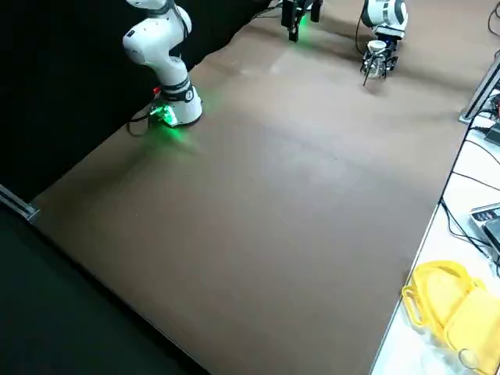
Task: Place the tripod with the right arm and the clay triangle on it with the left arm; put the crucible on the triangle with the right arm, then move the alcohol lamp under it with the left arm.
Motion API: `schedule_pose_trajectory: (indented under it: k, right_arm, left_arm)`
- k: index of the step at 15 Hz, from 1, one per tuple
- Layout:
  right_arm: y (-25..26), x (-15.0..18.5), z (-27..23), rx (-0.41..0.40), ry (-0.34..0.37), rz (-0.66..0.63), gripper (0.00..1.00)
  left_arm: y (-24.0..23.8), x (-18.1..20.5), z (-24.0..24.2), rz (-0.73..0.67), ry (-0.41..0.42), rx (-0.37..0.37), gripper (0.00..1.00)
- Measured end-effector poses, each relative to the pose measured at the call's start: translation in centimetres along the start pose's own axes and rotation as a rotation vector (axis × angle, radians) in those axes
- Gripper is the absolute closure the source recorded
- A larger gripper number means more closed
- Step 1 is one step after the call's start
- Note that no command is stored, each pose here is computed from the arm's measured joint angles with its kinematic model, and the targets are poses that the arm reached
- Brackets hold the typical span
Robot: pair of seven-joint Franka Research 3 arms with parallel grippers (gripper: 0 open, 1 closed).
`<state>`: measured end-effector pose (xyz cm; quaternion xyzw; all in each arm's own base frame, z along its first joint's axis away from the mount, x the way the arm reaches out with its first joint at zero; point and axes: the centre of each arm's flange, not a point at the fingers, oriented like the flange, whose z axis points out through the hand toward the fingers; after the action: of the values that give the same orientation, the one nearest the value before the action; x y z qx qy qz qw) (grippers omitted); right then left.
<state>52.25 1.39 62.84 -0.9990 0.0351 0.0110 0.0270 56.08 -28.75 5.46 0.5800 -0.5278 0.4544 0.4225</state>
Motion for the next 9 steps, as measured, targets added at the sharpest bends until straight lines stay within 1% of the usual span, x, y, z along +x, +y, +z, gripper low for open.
schedule_pose_trajectory:
  k: [7, 9]
  right_arm:
    - [0.0, 0.0, 0.0, 0.000, 0.000, 0.000, 0.00]
    - [0.0, 0.0, 0.0, 0.000, 0.000, 0.000, 0.00]
  left_arm:
    - [-0.4, -0.1, -0.6, -0.002, 0.003, 0.010, 0.19]
    - [-0.7, -0.2, -1.1, -0.003, 0.005, 0.019, 0.16]
